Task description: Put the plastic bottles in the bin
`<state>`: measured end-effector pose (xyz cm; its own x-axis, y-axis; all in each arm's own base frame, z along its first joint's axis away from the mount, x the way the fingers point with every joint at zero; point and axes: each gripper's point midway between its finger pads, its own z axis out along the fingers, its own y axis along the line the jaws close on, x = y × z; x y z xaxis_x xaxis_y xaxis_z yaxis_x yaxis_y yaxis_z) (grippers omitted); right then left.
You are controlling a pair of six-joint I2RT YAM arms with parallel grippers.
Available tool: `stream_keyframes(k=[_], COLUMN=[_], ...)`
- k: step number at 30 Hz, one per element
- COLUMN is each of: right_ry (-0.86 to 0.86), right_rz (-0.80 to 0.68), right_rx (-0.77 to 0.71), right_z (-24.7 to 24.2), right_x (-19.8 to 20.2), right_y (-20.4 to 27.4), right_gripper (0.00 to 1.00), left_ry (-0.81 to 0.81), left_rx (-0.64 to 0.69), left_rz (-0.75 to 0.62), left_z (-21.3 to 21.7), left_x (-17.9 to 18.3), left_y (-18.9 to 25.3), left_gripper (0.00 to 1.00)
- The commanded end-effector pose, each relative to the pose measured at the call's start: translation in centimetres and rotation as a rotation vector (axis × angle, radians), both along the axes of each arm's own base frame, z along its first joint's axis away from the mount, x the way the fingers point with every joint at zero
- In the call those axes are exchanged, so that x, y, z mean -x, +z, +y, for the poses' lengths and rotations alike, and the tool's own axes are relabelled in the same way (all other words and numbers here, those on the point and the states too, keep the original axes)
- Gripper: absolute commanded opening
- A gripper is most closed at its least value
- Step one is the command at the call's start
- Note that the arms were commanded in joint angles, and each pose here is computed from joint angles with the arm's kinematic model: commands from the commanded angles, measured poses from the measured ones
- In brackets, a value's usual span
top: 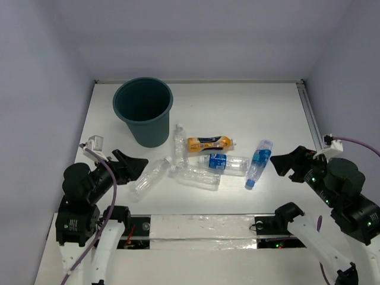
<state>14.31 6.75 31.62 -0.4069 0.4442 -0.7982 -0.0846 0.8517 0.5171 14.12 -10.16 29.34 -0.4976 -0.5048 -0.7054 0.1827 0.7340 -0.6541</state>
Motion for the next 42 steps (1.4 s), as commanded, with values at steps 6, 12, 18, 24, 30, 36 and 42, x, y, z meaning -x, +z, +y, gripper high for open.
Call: stream_keyframes(k=[6,12,18,24,30,36,42], right_ry=[-0.014,-0.020,-0.014,0.013,0.050,0.079,0.060], right_rz=[0.063,0.129,0.156,0.141,0.135,0.148,0.164], right_rx=[-0.006,0.010,0.042,0.030,0.015,0.016,0.031], right_z=[0.1,0.4,1.1,2.1,3.4,4.2,3.9], right_x=[-0.1,-0.7,-2.3,-3.5,-4.6,-5.1,-5.3], right_y=[-2.1,-5.0,-6.3,-6.6,-6.7,-7.2,-8.2], right_gripper=[0.29,0.00,0.00,0.00,0.10,0.48,0.71], left_ry=[-0.091,-0.061,-0.002,0.002,-0.061,-0.070,-0.107], left_rx=[0.031,0.027,-0.121,-0.323,-0.449,-0.535,-0.593], left_rz=[0.061,0.171,0.270,0.345,0.417,0.438,0.499], left_z=[-1.5,-1.2,0.1,1.2,-0.2,-1.3,-2.0], left_x=[-1.1,-2.8,-3.8,-4.1,-4.1,-5.7,-6.5], left_y=[-2.5,-6.4,-9.8,-11.8,-14.4,-15.9,-17.2], left_gripper=[0.51,0.07,0.00,0.04,0.39,0.65,0.75])
